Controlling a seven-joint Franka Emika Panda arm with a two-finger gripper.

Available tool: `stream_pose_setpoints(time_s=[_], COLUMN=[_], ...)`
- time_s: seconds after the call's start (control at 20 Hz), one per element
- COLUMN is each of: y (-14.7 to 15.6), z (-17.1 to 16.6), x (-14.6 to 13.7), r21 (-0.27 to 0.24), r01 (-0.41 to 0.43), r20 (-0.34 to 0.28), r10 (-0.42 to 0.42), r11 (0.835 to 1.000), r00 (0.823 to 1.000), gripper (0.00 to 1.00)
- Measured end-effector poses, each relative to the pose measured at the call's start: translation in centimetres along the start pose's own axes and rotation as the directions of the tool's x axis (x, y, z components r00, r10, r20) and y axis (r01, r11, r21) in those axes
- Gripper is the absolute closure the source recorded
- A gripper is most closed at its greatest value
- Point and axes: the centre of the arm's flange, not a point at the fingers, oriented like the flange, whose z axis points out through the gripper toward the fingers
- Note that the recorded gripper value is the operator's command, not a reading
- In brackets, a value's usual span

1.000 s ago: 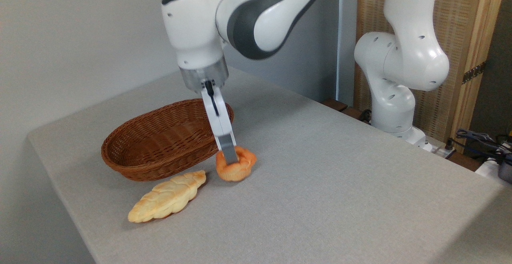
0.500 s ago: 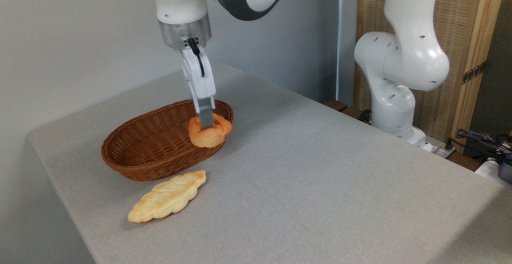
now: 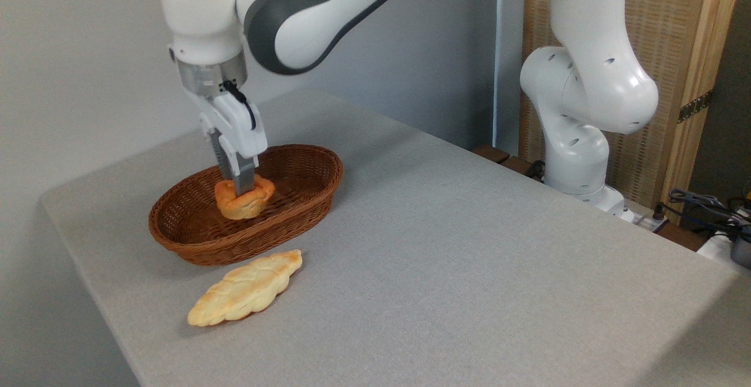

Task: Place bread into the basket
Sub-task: 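Lift the roll and carry it into the wicker basket, then open the gripper to release the roll and raise it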

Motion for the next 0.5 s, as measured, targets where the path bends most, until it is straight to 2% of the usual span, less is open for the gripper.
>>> stream_pose_setpoints(time_s=[0.1, 0.5], y=[-0.25, -0.39], z=[0.62, -0.25], x=[0.48, 0.76], r21=[0.000, 0.008], r01=[0.029, 0.035], r20=[-0.009, -0.026], r10=[-0.029, -0.034], r11=[1.000, 0.999], r00=[1.000, 0.999], gripper=[0.00, 0.00])
